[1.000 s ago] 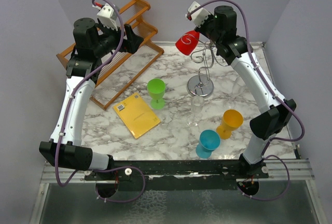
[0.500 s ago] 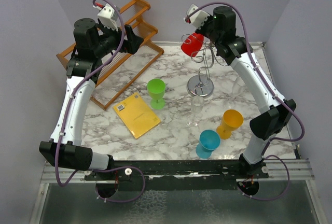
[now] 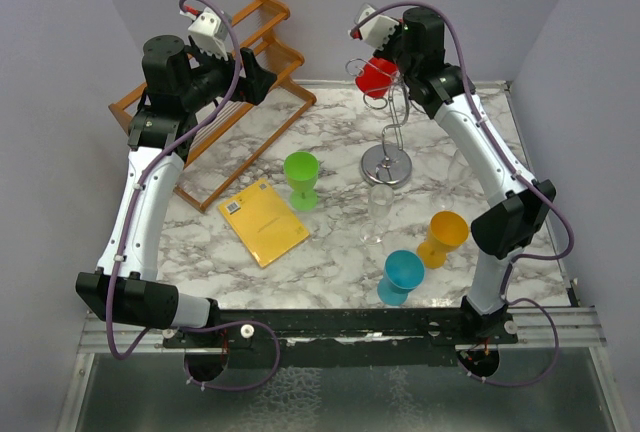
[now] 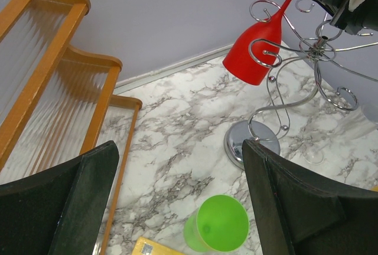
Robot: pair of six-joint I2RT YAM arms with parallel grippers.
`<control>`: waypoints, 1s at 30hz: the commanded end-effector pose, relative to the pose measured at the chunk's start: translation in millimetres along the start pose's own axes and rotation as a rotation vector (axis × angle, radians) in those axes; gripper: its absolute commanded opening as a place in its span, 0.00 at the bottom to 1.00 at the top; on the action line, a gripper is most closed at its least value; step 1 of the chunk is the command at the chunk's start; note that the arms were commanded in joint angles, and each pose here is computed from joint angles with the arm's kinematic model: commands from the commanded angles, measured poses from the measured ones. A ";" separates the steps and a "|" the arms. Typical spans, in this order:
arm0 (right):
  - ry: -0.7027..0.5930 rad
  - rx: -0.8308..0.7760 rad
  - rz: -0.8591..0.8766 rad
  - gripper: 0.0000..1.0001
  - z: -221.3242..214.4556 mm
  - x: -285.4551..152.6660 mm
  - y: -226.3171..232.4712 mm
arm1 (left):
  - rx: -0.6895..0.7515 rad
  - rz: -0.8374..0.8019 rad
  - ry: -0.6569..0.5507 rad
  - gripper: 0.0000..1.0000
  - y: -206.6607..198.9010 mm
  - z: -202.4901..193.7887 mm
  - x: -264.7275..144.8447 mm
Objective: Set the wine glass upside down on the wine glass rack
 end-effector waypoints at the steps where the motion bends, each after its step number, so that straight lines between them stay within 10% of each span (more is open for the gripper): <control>1: -0.025 0.008 -0.022 0.01 7.4 11.2 -2.2 | 0.031 0.013 -0.041 0.89 -0.5 10.6 -7.4; 30: -0.054 -0.110 -0.005 0.01 18.5 -17.8 -17.7 | 0.039 0.013 -0.037 0.89 0.3 8.7 -7.0</control>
Point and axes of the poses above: each gripper's point midway between its finger pads, its own x axis out along the fingers, its own y axis along the line the jaws close on, z = x × y, the point moved 2 cm from there along -x, back along the fingers, and after that the axes turned 1 degree about x, right-handed, at the moved point
